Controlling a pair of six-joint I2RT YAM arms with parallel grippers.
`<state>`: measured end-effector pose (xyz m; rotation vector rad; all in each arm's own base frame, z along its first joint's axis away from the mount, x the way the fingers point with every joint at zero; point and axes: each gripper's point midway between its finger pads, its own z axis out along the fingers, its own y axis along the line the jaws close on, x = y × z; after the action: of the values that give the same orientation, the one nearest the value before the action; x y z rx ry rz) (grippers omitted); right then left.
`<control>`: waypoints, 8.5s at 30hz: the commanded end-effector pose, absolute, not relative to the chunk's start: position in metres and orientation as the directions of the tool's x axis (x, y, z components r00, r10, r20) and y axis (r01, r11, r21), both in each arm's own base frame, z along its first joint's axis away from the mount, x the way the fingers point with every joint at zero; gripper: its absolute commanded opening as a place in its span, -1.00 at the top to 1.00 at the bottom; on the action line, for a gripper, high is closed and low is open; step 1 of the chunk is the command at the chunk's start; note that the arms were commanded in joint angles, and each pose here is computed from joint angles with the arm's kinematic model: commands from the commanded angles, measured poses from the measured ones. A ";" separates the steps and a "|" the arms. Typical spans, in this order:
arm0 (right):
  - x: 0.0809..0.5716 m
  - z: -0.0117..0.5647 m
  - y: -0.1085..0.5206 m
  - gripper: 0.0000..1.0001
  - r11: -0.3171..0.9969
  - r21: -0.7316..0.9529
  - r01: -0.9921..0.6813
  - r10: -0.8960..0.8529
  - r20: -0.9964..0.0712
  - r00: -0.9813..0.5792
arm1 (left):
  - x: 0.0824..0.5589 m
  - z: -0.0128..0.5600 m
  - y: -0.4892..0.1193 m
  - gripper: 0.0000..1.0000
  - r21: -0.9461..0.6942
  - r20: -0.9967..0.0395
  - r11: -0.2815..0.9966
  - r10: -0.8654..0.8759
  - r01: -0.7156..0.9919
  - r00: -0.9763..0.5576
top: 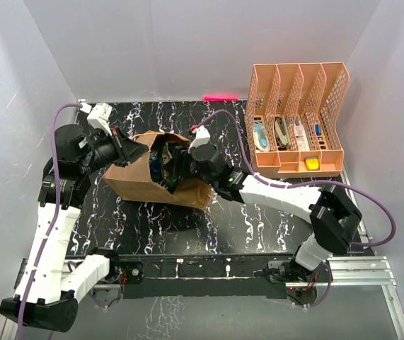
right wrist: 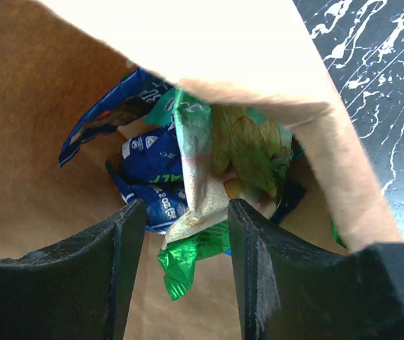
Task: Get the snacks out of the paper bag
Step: Take out the snack from the paper bag, then place the snack at the center of the board, then adjust the paper bag at the center of the board, then take out the snack from the paper bag.
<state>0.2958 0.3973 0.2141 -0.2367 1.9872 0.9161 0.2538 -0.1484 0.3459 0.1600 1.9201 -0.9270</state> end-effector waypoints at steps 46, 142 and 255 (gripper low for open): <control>0.277 0.359 0.387 0.85 0.609 0.454 -0.650 0.342 -0.890 -0.302 | 0.278 0.352 -0.132 1.00 -0.577 -0.781 0.751 -0.392 0.321 -0.486; 0.439 0.189 0.259 -0.01 0.953 -0.001 -0.304 -0.179 -0.810 -0.558 | 0.262 0.362 -0.111 1.00 -0.422 -0.875 0.842 -0.283 0.336 -0.392; 0.312 0.181 0.559 -0.79 -0.057 -0.785 -0.617 -0.310 -0.574 0.758 | 0.244 0.359 -0.098 1.00 -0.245 -0.953 0.921 -0.171 0.303 -0.251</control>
<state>0.3092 0.5424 0.1612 -1.6470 0.8620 0.2834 0.2468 -0.0972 0.3459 0.0918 1.8233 -0.4421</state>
